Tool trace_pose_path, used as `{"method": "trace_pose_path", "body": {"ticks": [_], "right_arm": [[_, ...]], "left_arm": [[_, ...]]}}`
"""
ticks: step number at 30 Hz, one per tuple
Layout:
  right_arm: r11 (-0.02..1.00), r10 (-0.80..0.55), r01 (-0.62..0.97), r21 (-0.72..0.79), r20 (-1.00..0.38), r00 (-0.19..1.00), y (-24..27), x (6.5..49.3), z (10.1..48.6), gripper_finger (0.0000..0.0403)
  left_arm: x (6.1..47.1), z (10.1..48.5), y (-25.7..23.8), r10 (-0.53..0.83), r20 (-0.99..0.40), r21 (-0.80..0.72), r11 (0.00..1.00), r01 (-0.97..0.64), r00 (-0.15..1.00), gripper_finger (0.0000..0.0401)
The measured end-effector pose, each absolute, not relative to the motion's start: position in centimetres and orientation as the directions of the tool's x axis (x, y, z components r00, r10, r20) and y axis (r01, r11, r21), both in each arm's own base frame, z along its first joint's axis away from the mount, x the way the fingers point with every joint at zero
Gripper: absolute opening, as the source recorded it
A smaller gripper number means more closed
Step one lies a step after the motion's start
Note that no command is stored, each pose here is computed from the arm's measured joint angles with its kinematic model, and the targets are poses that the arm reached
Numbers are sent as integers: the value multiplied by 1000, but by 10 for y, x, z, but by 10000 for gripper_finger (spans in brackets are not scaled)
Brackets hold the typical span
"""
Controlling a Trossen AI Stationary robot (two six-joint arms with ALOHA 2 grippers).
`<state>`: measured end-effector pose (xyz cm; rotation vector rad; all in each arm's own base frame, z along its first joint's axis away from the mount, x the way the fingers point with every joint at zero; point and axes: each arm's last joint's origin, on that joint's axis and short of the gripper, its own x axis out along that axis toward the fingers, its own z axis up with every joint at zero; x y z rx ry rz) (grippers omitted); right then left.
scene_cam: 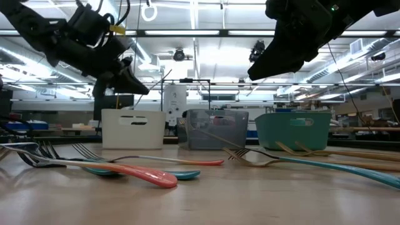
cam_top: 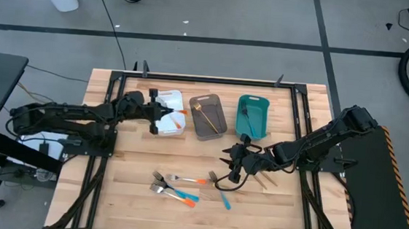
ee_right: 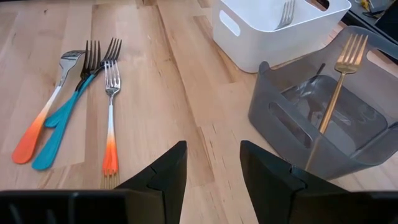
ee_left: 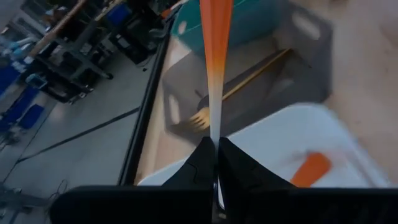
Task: Sort silverware by color (type)
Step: Put the orange fork into the white bin
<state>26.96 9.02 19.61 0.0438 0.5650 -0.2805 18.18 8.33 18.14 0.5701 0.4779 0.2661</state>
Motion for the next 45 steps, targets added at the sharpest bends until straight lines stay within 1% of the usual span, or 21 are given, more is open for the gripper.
{"method": "trace_pose_path", "body": {"ticks": [3,7,11,16,20,23,28,33,37,45], "right_arm": [[961,-250,274,-35,-534,808,90,270,196,160],[961,-252,275,-37,-533,808,90,270,196,160],[961,-252,275,-36,-532,808,90,270,196,160],[961,-250,273,-36,-528,812,90,270,197,160],[962,-249,272,-35,-524,814,90,270,197,160],[962,-249,271,-37,-524,815,90,270,197,160],[963,-250,268,-43,-523,815,90,270,197,160],[963,-250,264,-49,-523,815,90,270,197,160],[963,-250,264,-49,-523,815,90,270,197,160],[963,-250,263,-50,-523,815,90,270,197,160]], "left_arm": [[175,176,91,408,-366,637,765,-95,836,14],[169,169,96,434,-394,747,665,6,810,14],[166,169,100,455,-398,769,638,20,796,14],[161,164,103,459,-455,822,546,161,763,14],[161,159,104,456,-487,812,551,194,745,14],[163,154,105,449,-508,811,537,233,735,14],[166,146,106,438,-538,795,548,260,720,14],[168,142,108,437,-547,807,502,311,713,14],[168,140,108,465,-557,815,467,343,688,14],[174,141,98,472,-555,828,387,405,684,14]]}}
